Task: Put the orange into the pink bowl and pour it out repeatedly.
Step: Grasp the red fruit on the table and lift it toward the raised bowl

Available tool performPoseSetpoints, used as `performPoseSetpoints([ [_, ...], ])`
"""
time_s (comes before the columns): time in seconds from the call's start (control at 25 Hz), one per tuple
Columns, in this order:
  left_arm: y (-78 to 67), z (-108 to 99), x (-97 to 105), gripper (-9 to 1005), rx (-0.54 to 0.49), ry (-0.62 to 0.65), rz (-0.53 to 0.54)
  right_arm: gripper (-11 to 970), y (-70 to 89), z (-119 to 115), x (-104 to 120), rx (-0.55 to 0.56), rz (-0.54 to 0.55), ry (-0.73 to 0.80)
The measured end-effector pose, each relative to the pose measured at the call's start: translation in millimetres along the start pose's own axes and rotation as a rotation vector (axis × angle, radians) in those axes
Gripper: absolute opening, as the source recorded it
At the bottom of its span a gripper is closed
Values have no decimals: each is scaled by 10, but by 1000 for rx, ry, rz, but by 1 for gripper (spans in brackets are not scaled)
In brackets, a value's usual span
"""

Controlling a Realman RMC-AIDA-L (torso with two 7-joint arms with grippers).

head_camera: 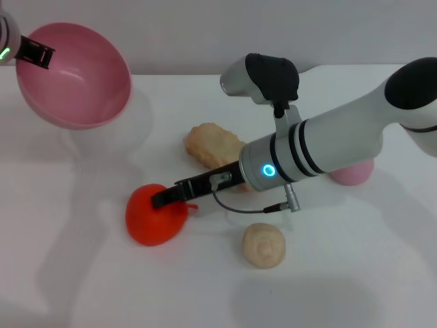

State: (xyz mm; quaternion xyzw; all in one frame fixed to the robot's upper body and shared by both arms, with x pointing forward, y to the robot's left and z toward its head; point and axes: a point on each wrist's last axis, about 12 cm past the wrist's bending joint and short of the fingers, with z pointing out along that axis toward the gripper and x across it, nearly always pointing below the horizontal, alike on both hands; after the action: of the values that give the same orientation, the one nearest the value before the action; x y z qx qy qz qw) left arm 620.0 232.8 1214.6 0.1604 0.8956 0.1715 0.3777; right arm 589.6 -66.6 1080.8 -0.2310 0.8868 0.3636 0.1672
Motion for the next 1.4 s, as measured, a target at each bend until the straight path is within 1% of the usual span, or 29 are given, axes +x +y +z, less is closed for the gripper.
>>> performPoseSetpoints([
  [0.4,-28,-10,-14,79,3,5,22,643,-102,5,41,41,18,11],
  [1.0,-35,-13,-27,81,4,2,24,643,-41,24,-1,39,-16,30],
  [1.24,-35,-15,-37,81,4,0,29,586,-40,15,16,29,-20,25],
  [1.4,-24,-11,-29,82,2,0,36,420,-38,-3,26,15,-51,6],
])
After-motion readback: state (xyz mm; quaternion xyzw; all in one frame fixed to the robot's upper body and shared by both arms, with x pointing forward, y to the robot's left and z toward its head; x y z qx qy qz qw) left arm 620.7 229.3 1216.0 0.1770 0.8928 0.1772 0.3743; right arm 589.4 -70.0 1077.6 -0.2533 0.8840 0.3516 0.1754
